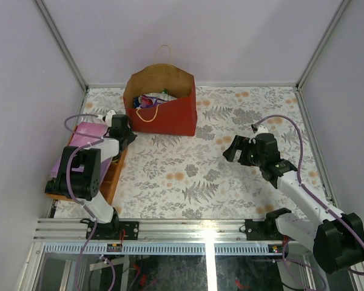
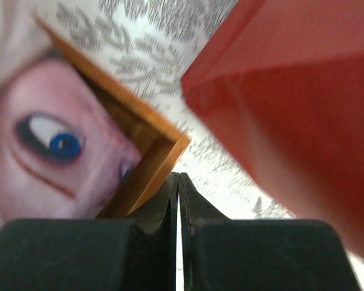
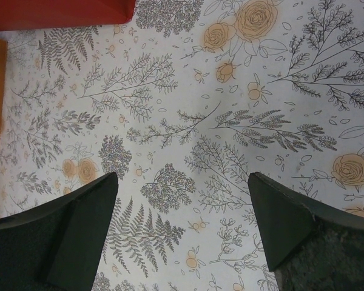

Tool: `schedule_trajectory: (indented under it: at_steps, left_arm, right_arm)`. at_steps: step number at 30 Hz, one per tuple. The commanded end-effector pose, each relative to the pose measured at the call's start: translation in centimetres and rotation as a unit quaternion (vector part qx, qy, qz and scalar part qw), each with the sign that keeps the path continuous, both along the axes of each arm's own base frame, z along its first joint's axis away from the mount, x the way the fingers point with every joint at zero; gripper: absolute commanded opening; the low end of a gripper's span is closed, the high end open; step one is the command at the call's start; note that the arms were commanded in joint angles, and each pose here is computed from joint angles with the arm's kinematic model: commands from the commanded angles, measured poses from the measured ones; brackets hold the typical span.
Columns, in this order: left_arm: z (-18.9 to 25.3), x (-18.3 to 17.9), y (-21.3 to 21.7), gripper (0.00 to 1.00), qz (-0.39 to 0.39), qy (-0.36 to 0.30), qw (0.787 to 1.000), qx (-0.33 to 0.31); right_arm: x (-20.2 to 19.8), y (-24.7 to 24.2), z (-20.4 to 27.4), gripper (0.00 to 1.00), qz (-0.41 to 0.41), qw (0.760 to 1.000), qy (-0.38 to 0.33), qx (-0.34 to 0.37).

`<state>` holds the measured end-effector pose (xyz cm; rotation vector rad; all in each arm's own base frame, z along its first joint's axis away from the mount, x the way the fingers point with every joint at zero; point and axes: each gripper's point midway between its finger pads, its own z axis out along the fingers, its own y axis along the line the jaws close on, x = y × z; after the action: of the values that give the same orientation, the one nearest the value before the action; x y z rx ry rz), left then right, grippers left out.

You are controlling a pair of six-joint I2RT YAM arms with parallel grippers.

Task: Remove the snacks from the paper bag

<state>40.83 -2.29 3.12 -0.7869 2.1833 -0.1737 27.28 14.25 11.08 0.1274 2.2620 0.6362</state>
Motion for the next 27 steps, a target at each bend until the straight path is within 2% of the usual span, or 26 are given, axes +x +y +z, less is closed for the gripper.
schedule_trajectory:
  at_steps: [1, 7, 13, 16, 21, 26, 27]
  left_arm:
    - [2.6, 3.2, 2.7, 0.00, 0.046, -0.034, 0.998, 0.032]
    - [1.0, 4.1, 5.5, 0.00, 0.088, -0.010, 0.996, 0.010]
    - [3.1, 5.1, 5.9, 0.00, 0.094, -0.036, 0.995, 0.007]
    - [3.2, 5.3, 6.9, 0.00, 0.106, -0.024, 0.994, 0.024]
    - [2.7, 5.3, 8.7, 0.00, 0.126, -0.020, 0.992, 0.015]
    - [5.9, 5.1, 6.8, 0.00, 0.090, -0.056, 0.994, 0.020]
    - [6.6, 4.7, 6.6, 0.05, 0.090, -0.060, 0.994, 0.035]
  right_arm:
    - [0.9, 1.0, 2.0, 0.96, 0.013, 1.000, -0.024, 0.013]
    - [1.0, 1.1, 2.3, 0.96, 0.013, 0.999, -0.025, 0.018]
    - [0.9, 1.1, 2.1, 0.96, 0.013, 1.000, -0.021, 0.017]
    - [0.9, 1.2, 2.3, 0.96, 0.014, 0.999, -0.022, 0.021]
    - [0.8, 1.1, 2.4, 0.96, 0.014, 0.999, -0.024, 0.020]
    - [0.7, 1.1, 2.3, 0.96, 0.014, 0.999, -0.023, 0.018]
    - [0.7, 1.1, 2.2, 0.96, 0.014, 0.999, -0.023, 0.019]
